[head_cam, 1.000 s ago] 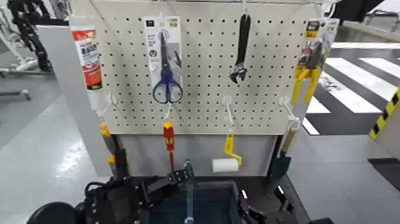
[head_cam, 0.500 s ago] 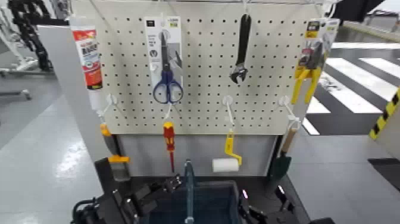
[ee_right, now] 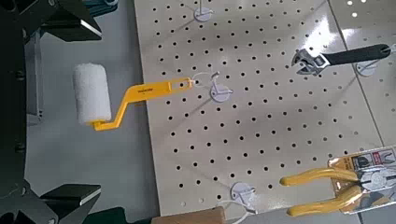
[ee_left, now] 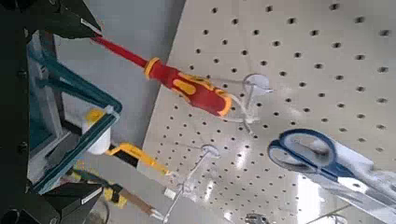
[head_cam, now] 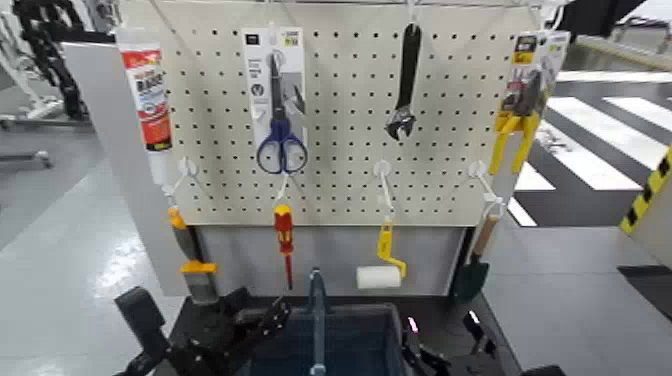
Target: Place the crate on the table.
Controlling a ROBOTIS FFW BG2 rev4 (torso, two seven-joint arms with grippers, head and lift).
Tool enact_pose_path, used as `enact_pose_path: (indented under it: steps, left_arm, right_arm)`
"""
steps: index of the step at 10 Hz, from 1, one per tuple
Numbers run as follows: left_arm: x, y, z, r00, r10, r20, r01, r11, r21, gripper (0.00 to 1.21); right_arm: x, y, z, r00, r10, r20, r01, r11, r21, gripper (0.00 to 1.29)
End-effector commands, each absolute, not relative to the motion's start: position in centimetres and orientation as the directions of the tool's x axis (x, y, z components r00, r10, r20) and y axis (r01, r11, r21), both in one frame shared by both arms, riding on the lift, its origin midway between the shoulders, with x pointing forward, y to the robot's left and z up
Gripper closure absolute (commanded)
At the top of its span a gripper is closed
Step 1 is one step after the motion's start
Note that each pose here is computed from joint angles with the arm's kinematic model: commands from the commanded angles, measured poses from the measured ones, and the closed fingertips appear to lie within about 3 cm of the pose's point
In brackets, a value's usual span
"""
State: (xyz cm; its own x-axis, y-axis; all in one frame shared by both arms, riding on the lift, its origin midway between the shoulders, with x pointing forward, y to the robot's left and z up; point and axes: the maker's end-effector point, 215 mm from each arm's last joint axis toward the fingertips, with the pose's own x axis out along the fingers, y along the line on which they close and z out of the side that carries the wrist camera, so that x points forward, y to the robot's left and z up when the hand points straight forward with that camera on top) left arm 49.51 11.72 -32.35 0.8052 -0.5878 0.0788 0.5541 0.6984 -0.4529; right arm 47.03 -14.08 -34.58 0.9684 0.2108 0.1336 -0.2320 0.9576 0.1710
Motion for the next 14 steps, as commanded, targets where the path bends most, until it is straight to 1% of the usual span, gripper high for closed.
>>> enact_pose_path:
  steps: [1,3,4,6,7,8,11,14]
  left_arm:
    - [48.1,14.2,-30.9,0.866,-0.481,0.139,0.497,0.793,-0.353,0.13]
    - [46.7,16.6,-30.6,0.917,-0.371,0.144,0.397,0.873,-0.282,0.13]
    - [46.0,18.0,-30.6,0.943,-0.297,0.153,0.327,0.912,-0.249,0.13]
    - [44.3,21.3,-30.7,0.983,-0.102,0.15,0.13,0.973,-0.19,0.13]
    - [43.7,22.4,-30.8,0.988,-0.039,0.152,0.066,0.982,-0.177,0.13]
    - [43.6,22.7,-30.5,0.986,-0.017,0.164,0.046,0.983,-0.175,0.13]
    - [43.5,22.7,-30.2,0.985,0.004,0.175,0.025,0.986,-0.165,0.13]
    - [44.0,22.6,-30.0,0.983,-0.001,0.185,0.031,0.987,-0.159,0.13]
  right_arm:
    - [47.0,-14.2,-34.6,0.969,0.21,0.133,-0.231,0.958,0.17,0.15]
    - [46.9,-14.3,-34.5,0.969,0.207,0.135,-0.228,0.959,0.17,0.15]
    - [46.9,-14.4,-34.5,0.969,0.206,0.134,-0.227,0.96,0.166,0.15]
    - [46.9,-14.5,-34.6,0.97,0.205,0.128,-0.225,0.96,0.167,0.15]
    - [46.9,-14.6,-34.6,0.971,0.203,0.128,-0.223,0.961,0.164,0.15]
    - [46.9,-14.6,-34.4,0.97,0.206,0.13,-0.226,0.96,0.163,0.15]
    - [47.0,-14.5,-34.5,0.97,0.21,0.126,-0.229,0.961,0.157,0.15]
    - [47.1,-14.6,-34.6,0.97,0.209,0.124,-0.227,0.961,0.157,0.15]
